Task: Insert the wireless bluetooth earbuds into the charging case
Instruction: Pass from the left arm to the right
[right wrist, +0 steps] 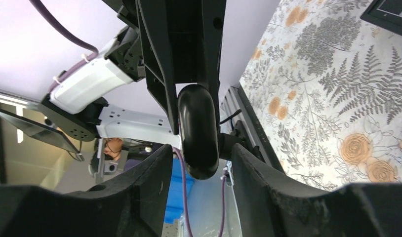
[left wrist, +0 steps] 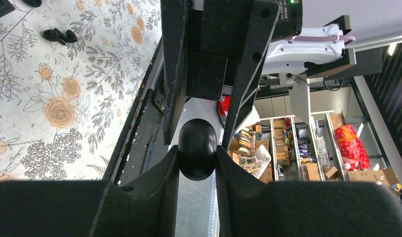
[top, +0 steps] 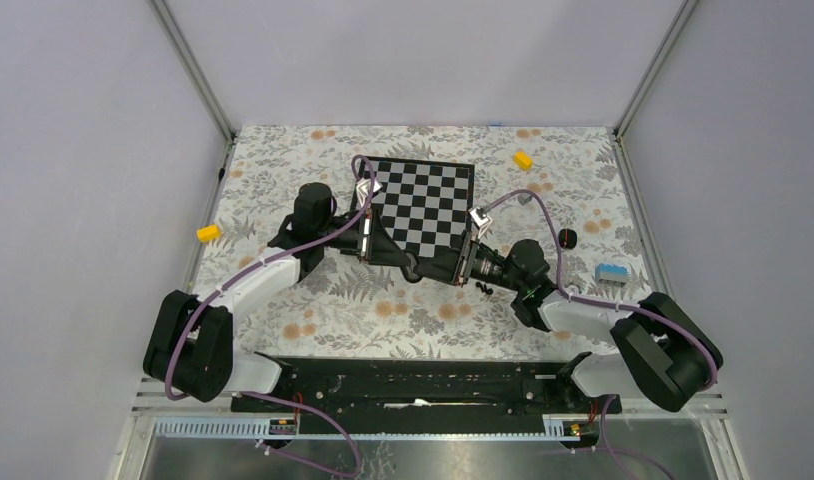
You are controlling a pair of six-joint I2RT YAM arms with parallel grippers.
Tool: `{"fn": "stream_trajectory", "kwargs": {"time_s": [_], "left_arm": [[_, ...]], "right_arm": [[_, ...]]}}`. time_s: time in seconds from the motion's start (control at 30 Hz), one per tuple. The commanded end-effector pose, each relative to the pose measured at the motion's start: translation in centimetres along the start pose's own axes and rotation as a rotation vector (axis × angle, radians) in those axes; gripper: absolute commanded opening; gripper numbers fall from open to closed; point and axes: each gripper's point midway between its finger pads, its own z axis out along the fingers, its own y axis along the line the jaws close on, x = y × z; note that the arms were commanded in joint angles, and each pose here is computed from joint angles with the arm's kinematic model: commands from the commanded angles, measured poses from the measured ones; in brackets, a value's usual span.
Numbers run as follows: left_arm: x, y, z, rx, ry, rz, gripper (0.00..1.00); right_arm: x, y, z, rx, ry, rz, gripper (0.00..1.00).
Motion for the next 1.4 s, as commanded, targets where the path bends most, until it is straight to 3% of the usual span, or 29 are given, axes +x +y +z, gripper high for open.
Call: {"fn": "stream_trajectory", "kwargs": {"time_s": [0.0, 0.37, 0.53, 0.63, 0.73, 1.1, 1.37], "left_arm": [[0.2, -2.0, -0.5, 0.066, 0.018, 0.111, 0.00], [0.2, -2.3, -0.6, 0.075, 0.020, 0.131, 0.00], [0.3, -3.0, -0.7, 0.091, 0.029, 0.154, 0.00], [0.4, -3.1, -0.8, 0.093, 0.030, 0.157, 0.00], [0.4, -3.1, -0.8, 0.094, 0.030, 0.159, 0.00], [0.5, -2.8, -0.8, 0.086, 0.024, 0.147, 0.00], [0.4, -2.6, -0.7, 0.079, 0.018, 0.139, 0.00]], "right_arm": [[-0.8, 3.3, -0.3, -0.162, -0.011, -0.017, 0.52], [-0.6, 2.9, -0.3, -0.168, -0.007, -0.002, 0.33], [-0.9, 1.3, -0.7, -0.123, -0.050, 0.035, 0.36], [-1.1, 0.7, -0.8, -0.105, -0.063, 0.053, 0.48], [-1.2, 0.5, -0.8, -0.101, -0.061, 0.061, 0.54], [-1.4, 1.3, -0.4, -0.117, -0.040, 0.026, 0.56], [-2.5, 1.4, 0.1, -0.012, -0.030, -0.090, 0.54]]}}
